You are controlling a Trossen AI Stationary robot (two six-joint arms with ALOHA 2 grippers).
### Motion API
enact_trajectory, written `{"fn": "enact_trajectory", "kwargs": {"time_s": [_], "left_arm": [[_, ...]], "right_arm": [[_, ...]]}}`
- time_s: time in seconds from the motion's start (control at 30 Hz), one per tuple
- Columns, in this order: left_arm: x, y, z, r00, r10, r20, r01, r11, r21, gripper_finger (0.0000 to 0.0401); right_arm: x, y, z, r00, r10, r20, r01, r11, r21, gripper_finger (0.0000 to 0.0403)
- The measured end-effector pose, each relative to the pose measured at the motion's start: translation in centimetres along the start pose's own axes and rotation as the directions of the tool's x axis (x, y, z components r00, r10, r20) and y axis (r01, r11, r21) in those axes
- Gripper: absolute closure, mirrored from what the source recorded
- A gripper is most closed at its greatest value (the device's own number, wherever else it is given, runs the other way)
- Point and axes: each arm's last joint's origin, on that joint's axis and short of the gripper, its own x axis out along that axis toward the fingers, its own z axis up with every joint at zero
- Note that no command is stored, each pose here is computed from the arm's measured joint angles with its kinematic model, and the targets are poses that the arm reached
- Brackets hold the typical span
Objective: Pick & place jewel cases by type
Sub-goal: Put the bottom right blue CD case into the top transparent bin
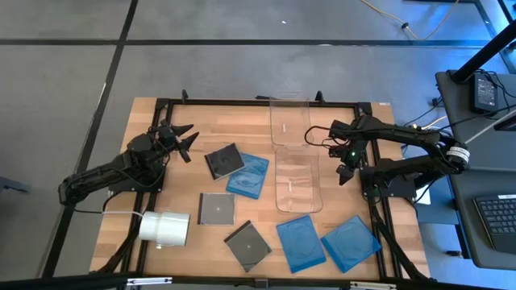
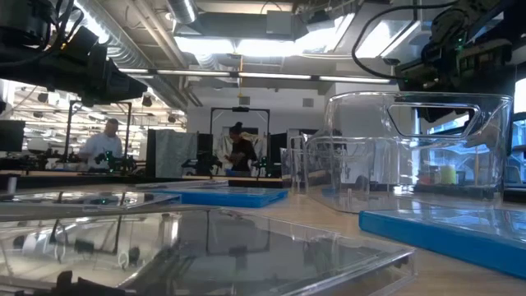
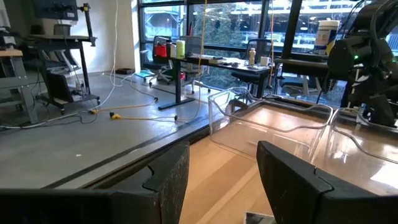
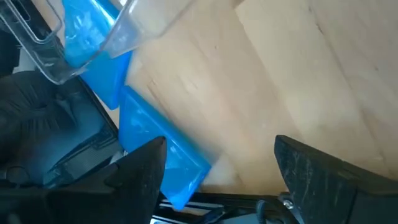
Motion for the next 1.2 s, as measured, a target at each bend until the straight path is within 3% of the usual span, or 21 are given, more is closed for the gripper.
{"fn": "enact_trajectory", "kwargs": {"time_s": [0.3, 0.47, 0.67, 0.7, 0.77, 0.83, 0.9, 1.0, 1.2], "left_arm": [[0.0, 0.0, 0.1, 1.0, -0.001, 0.008, 0.001, 0.998, -0.069, 0.0217], [0.0, 0.0, 0.3, 1.0, -0.002, 0.03, 0.007, 0.986, -0.167, 0.0217], [0.0, -0.1, 0.4, 0.999, -0.01, 0.04, 0.018, 0.978, -0.206, 0.0217], [0.0, -0.1, 0.4, 0.998, -0.04, 0.04, 0.048, 0.973, -0.226, 0.0217], [-0.1, -0.6, 0.5, 0.981, -0.191, 0.04, 0.195, 0.952, -0.236, 0.0217], [-0.2, -1.2, 0.8, 0.931, -0.36, 0.057, 0.364, 0.905, -0.22, 0.0217], [-0.4, -1.7, 1.3, 0.884, -0.455, 0.111, 0.468, 0.865, -0.182, 0.0217], [-0.4, -2.4, 2.3, 0.837, -0.51, 0.197, 0.534, 0.84, -0.096, 0.0217], [0.3, -4.3, 2.7, 0.759, -0.61, 0.229, 0.627, 0.779, -0.007, 0.0217]], "right_arm": [[-0.5, 0.8, -0.2, 0.998, -0.044, -0.039, 0.045, 0.999, 0.025, 0.0108], [-1.6, 3.2, -0.4, 0.979, -0.183, -0.094, 0.187, 0.982, 0.034, 0.013], [-2.8, 6.5, -0.4, 0.976, -0.208, -0.062, 0.21, 0.978, 0.02, 0.0142], [-2.8, 6.9, -0.6, 0.976, -0.21, -0.058, 0.212, 0.977, 0.027, 0.0142], [-2.8, 7.6, -0.9, 0.975, -0.214, -0.052, 0.216, 0.975, 0.049, 0.0142], [-2.7, 8.3, -1.5, 0.975, -0.217, -0.048, 0.22, 0.973, 0.069, 0.0142], [-2.5, 8.9, -2.0, 0.975, -0.218, -0.042, 0.221, 0.971, 0.093, 0.0142], [-2.2, 9.8, -2.5, 0.979, -0.203, -0.006, 0.202, 0.972, 0.122, 0.0142], [-1.3, 11.8, -2.6, 0.988, -0.137, 0.077, 0.13, 0.987, 0.092, 0.0143]]}}
